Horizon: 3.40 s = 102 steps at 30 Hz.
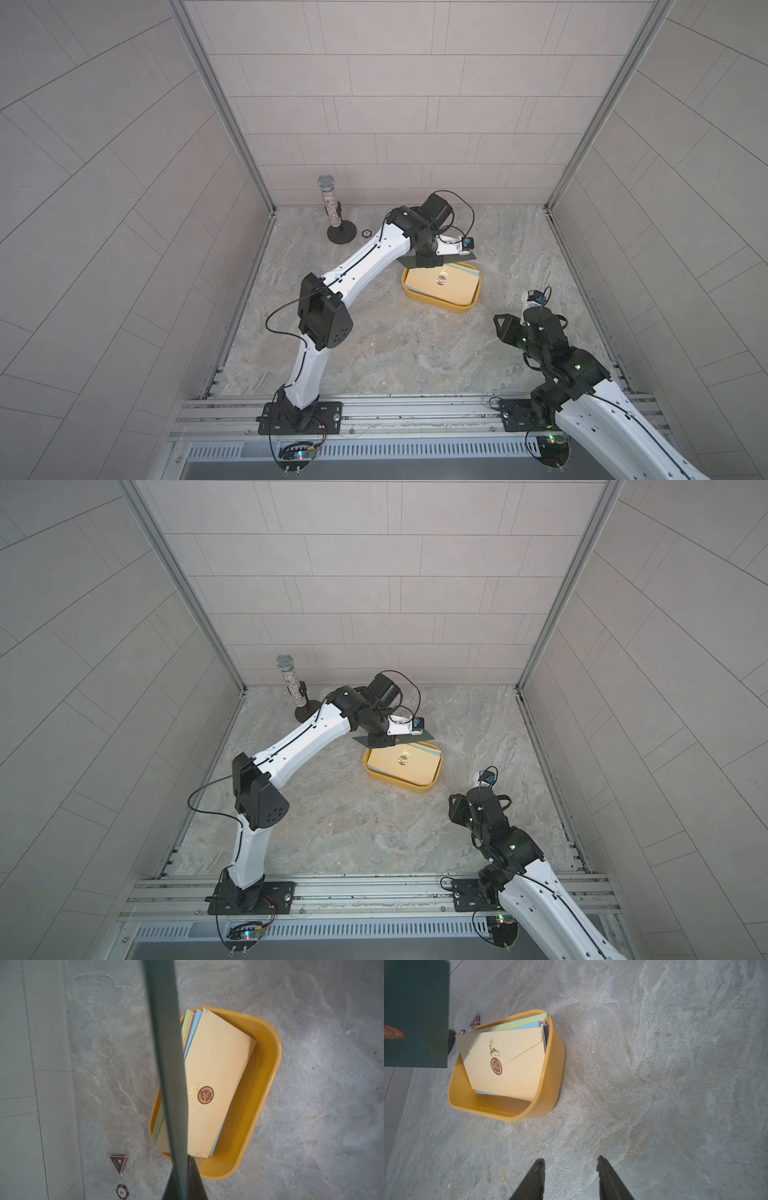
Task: Put the sealed envelopes into the storage box
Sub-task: Place the envelope in the storage box, then reset both arms
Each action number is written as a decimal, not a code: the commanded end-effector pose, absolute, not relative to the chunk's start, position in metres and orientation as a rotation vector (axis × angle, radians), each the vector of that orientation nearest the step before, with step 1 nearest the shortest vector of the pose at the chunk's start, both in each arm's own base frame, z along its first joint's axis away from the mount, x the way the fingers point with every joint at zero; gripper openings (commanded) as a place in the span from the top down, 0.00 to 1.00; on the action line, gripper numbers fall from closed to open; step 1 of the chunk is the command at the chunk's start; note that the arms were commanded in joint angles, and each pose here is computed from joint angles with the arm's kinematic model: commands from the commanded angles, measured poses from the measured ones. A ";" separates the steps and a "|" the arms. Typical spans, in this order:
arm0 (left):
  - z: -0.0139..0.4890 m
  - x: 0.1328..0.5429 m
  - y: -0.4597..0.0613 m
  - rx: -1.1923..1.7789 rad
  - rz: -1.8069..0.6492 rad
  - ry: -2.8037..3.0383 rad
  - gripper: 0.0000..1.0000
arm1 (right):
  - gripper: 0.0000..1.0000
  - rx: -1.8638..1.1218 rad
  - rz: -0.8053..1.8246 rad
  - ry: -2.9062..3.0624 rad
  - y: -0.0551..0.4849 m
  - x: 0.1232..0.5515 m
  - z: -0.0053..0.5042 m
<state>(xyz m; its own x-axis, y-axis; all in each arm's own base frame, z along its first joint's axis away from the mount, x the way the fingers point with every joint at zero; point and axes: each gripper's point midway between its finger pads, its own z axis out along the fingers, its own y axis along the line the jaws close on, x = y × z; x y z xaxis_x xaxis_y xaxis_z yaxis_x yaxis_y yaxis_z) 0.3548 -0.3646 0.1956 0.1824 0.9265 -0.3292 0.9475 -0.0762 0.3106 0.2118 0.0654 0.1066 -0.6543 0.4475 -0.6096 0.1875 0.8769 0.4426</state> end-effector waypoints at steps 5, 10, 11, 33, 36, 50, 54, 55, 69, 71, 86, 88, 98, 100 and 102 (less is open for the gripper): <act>0.172 0.343 -0.371 2.275 0.087 1.639 1.00 | 0.55 0.520 0.458 2.338 0.060 0.204 0.091; 0.157 0.343 -0.365 2.359 0.149 1.614 1.00 | 0.55 0.537 0.471 2.342 0.058 0.203 0.089; 0.152 0.343 -0.364 2.375 0.159 1.615 1.00 | 0.55 0.541 0.470 2.344 0.058 0.203 0.088; 0.165 0.370 -0.379 2.240 0.399 1.574 0.60 | 0.55 0.575 0.498 2.382 0.061 0.202 0.077; 0.177 0.380 -0.383 2.129 0.424 1.594 0.59 | 0.55 0.580 0.502 2.386 0.061 0.201 0.075; 0.283 0.369 -0.261 0.852 0.017 1.820 0.00 | 0.51 0.416 0.373 2.281 0.052 0.228 0.125; 0.266 0.350 -0.160 0.411 0.020 1.897 0.00 | 0.49 0.326 0.176 2.191 0.034 0.253 0.156; 0.259 0.346 -0.132 0.290 0.044 1.897 0.00 | 0.46 0.313 0.126 2.159 0.029 0.261 0.163; 0.167 0.316 -0.008 -0.065 0.519 1.850 0.00 | 0.22 0.271 -0.357 1.758 -0.031 0.292 0.169; 0.154 0.320 0.000 -0.108 0.520 1.853 0.00 | 0.22 0.289 -0.369 1.775 -0.038 0.296 0.159; 0.100 0.372 0.013 -0.093 0.361 1.769 0.00 | 0.21 0.329 -0.299 1.702 -0.063 0.357 0.117; 0.092 0.373 0.013 -0.083 0.334 1.854 0.00 | 0.24 0.280 -0.265 1.750 -0.056 0.364 0.103; 0.084 0.399 0.027 -0.138 0.187 1.980 0.00 | 0.06 0.253 -0.244 1.896 -0.055 0.385 0.092; 0.084 0.397 0.026 -0.129 0.183 1.979 0.00 | 0.00 0.245 -0.233 1.860 -0.053 0.384 0.094; 0.084 0.397 0.026 -0.128 0.183 1.980 0.00 | 0.00 0.236 -0.218 1.839 -0.051 0.381 0.095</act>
